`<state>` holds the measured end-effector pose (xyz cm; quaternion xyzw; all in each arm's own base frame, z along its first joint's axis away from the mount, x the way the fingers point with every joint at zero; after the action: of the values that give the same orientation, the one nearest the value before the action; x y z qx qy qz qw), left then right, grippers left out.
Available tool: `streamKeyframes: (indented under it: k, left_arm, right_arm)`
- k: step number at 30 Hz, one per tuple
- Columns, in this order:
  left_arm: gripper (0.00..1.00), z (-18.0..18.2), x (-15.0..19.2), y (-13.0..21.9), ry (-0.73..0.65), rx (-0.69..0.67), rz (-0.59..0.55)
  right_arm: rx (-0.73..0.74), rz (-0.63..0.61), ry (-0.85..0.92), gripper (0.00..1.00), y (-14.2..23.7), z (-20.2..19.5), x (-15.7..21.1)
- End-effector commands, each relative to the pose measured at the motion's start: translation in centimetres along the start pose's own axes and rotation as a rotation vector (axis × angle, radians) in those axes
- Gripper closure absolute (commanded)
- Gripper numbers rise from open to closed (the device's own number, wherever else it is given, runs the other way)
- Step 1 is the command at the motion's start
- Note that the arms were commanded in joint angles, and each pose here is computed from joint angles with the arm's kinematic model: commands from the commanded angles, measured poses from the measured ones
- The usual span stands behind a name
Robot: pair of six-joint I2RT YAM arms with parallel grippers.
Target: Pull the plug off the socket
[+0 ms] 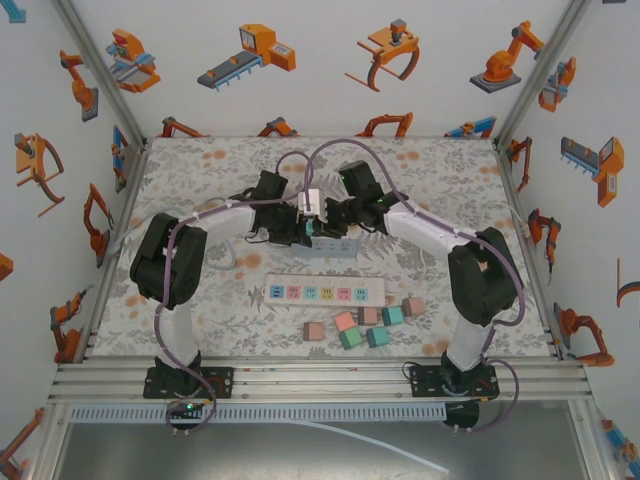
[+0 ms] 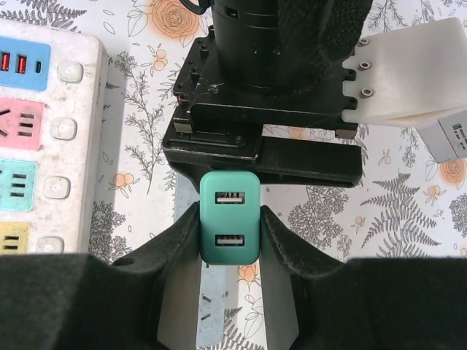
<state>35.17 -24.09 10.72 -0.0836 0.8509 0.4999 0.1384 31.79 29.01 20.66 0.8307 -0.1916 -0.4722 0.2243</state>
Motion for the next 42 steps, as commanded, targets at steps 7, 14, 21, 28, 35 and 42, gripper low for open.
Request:
streamKeyframes:
  k: [7, 14, 21, 28, 35, 42]
  left_arm:
    - [0.43, 3.9, 7.2, -2.0, -0.002, -0.220, 0.284]
    - [0.41, -1.0, 1.8, 2.4, -0.041, -0.033, 0.063]
    - [0.41, -4.7, -0.4, 8.5, -0.089, 0.116, -0.092]
    - [0.41, -6.5, 2.2, 17.1, -0.257, 0.227, -0.286]
    - [0.31, -6.4, 8.5, 24.0, -0.524, 0.352, -0.315]
    - [0.11, -5.7, 15.1, 27.0, -0.891, 0.451, -0.216]
  right_arm:
    - [0.141, -0.120, -0.066, 1.00, 2.5, -0.8, -3.3]
    - [0.430, -0.180, -0.498, 1.00, 6.6, -2.1, -4.9]
    - [0.646, -0.232, -0.986, 1.00, 10.7, -1.0, -6.0]
    - [0.739, -0.333, -1.306, 1.00, 12.8, 3.1, -7.7]
    - [0.687, -0.302, -1.523, 1.00, 11.8, 9.6, -8.4]
    - [0.587, -0.221, -1.729, 1.00, 8.5, 17.2, -8.4]
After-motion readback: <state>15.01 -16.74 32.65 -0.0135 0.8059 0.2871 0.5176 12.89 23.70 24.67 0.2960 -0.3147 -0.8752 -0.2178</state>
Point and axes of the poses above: each hand's point on the last joint's axis, 136 mm out from that joint toward the fingers, its own y axis back along the fingers, its own z axis along the line the jaws close on, x = y × z, the point moved 8 cm from there along y, back along the fingers, and after that the axes turned 13 degrees about y, right-handed, at the moved point
